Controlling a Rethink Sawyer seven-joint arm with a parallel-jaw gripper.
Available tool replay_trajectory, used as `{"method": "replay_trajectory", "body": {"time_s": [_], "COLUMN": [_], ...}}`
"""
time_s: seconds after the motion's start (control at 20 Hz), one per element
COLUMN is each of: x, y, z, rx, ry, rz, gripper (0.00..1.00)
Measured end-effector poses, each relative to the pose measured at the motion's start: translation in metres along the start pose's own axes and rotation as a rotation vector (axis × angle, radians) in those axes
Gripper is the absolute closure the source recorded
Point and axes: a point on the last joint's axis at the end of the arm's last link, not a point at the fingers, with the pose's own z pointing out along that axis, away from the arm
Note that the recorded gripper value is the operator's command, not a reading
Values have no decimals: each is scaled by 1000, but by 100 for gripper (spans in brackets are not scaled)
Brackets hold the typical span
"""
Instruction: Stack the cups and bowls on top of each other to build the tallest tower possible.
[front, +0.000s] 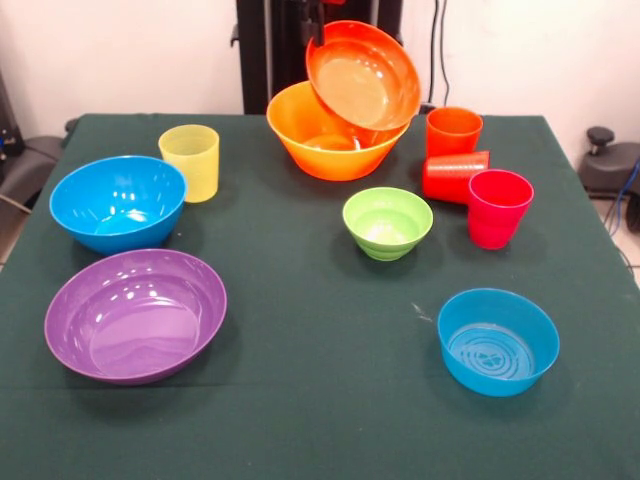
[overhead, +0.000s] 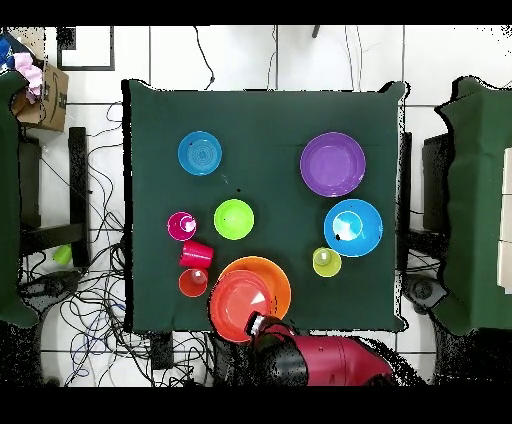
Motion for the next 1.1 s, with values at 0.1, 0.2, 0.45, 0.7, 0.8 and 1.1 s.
{"method": "replay_trajectory", "body": {"time_s": [0.1, 0.2, 0.45, 0.7, 0.8, 1.1], "x": [-1, -2, -4, -5, -5, -6], "y": [0, -1, -1, 2, 3, 4], "z": [-1, -2, -5, -7, -8, -9], "rx": [1, 3, 5, 8, 9, 7], "ry": [-3, -10, -22, -31, -34, -46], "rz": [0, 0, -1, -10, -13, -16], "gripper": [100, 100, 100, 0, 0, 0]}}
